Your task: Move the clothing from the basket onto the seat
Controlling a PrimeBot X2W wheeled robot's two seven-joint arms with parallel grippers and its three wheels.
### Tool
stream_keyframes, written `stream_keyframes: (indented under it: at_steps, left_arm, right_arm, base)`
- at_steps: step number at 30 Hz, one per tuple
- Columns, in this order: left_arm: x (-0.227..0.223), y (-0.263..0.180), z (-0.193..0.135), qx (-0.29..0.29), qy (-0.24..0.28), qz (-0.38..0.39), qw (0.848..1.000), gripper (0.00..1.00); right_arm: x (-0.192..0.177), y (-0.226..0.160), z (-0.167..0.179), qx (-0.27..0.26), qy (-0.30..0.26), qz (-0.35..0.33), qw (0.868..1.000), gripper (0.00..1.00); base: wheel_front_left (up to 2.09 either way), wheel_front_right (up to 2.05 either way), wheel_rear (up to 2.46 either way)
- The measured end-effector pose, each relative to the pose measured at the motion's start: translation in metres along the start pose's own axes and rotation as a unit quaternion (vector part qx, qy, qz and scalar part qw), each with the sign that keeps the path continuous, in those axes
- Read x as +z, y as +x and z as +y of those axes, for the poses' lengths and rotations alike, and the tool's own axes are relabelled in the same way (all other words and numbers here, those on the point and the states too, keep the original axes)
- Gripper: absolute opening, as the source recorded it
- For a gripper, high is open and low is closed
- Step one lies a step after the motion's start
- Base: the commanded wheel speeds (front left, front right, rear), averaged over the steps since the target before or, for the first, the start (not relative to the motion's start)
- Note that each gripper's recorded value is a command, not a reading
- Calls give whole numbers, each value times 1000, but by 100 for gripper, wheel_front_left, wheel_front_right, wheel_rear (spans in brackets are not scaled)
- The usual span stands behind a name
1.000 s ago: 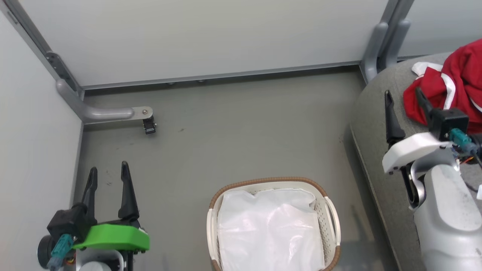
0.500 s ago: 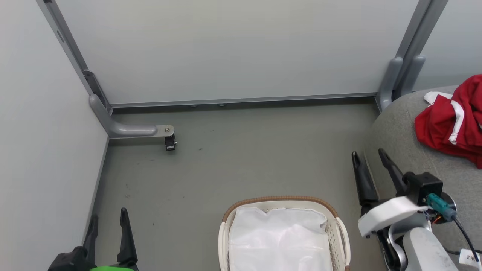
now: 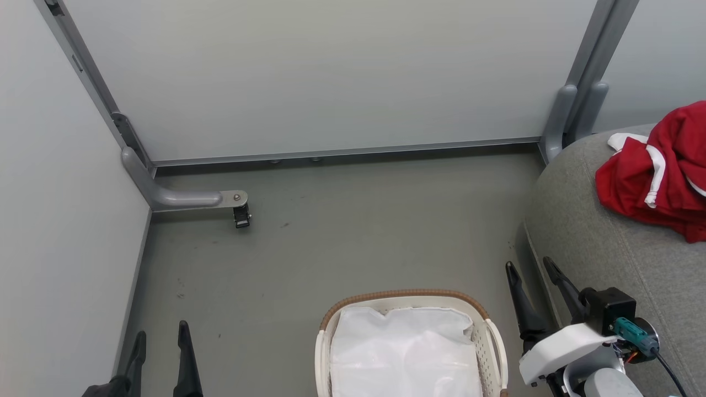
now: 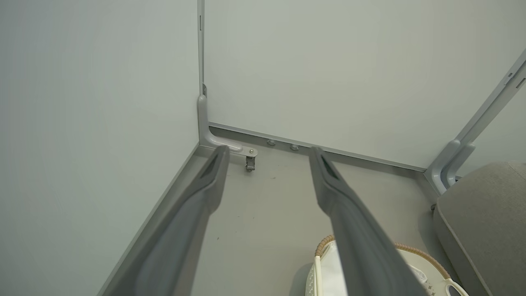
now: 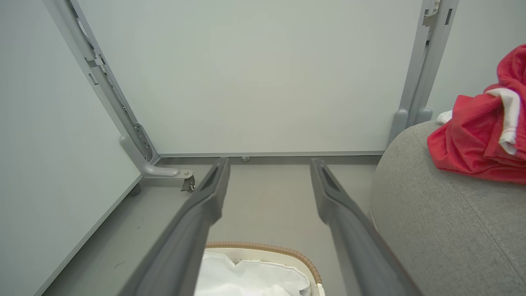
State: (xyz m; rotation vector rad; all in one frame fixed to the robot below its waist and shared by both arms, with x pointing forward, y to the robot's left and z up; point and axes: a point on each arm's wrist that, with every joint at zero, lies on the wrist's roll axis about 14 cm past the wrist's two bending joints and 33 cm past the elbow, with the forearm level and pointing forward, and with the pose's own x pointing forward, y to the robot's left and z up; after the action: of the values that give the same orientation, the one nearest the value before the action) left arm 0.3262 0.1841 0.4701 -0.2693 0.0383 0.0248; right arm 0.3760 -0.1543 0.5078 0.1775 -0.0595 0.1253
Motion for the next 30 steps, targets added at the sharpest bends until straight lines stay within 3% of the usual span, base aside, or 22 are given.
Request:
stream_keyframes:
  at_steps: [14,15,20,30]
  left_arm:
    - [-4,-2,0,-4,-6,6,1000,100]
    - [-4,-2,-1,-5,-8,6,1000,0]
    - [-17,-6,2,1,-10,27,1000,0]
    - [-21,-4,10,27,-92,43,994,0]
  right_arm:
    - [-2,0,5,7,2,2,1000,100]
    - [-2,0,5,7,2,3,1000,0]
    - [-21,-9,3,0,9,32,999,0]
    - [-23,-10,-9,-33,97,41,994,0]
  base:
    - [0,0,0]
    - [0,0,0]
    - [0,0,0]
    - [0,0,0]
